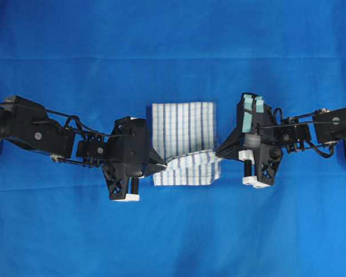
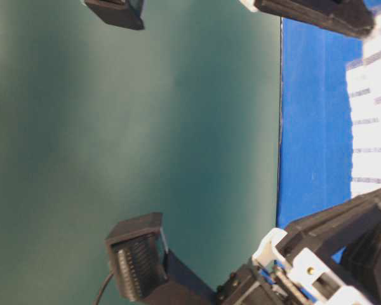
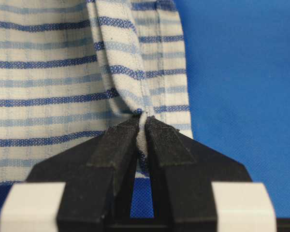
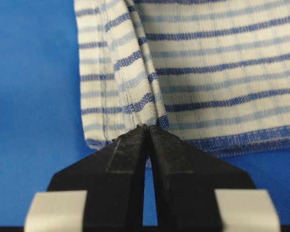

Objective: Fold the blue towel.
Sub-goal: 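Lift the far end with both grippers and fold it toward the near end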

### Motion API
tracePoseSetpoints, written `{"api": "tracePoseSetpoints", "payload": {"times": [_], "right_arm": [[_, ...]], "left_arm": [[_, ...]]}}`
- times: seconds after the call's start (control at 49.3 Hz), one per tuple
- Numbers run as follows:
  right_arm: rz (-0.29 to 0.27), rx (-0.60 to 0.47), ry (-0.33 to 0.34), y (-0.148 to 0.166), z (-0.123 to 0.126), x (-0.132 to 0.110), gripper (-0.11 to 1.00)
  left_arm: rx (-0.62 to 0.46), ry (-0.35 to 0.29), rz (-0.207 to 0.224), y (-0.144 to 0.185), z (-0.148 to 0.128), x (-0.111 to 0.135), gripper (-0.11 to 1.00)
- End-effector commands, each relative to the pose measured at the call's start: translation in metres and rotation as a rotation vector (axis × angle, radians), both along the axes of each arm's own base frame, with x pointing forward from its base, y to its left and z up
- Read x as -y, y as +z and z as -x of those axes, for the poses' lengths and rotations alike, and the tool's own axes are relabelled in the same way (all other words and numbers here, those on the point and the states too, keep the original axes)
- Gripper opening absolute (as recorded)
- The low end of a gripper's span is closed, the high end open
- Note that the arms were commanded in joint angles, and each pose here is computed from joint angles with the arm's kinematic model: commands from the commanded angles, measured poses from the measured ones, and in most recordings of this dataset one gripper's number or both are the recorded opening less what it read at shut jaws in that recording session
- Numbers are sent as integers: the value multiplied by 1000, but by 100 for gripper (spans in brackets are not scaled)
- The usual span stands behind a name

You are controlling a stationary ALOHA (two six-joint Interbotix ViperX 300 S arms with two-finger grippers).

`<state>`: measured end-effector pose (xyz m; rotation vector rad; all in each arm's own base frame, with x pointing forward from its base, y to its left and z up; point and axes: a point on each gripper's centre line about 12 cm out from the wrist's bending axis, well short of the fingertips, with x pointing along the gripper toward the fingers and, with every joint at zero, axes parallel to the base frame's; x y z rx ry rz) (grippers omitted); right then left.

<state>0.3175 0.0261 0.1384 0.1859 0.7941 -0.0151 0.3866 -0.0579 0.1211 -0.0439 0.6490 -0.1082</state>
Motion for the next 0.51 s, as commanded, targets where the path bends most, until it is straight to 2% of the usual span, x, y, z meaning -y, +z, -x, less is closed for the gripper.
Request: {"api": "tracePoseSetpoints", "payload": {"times": [0.0, 0.345, 0.406, 0.487], "right_arm": [[-1, 8, 2, 1, -5, -1, 3], [-3, -16, 5, -12, -10, -3, 3], [-3, -17, 4, -12, -10, -3, 3], [-3, -14, 5, -11, -11, -3, 3]], "left_arm": [[21, -1, 5, 6, -4, 2, 4], [1, 15, 1, -5, -8, -4, 5], [4, 15, 1, -4, -9, -4, 13], [4, 15, 1, -4, -9, -4, 32]]}}
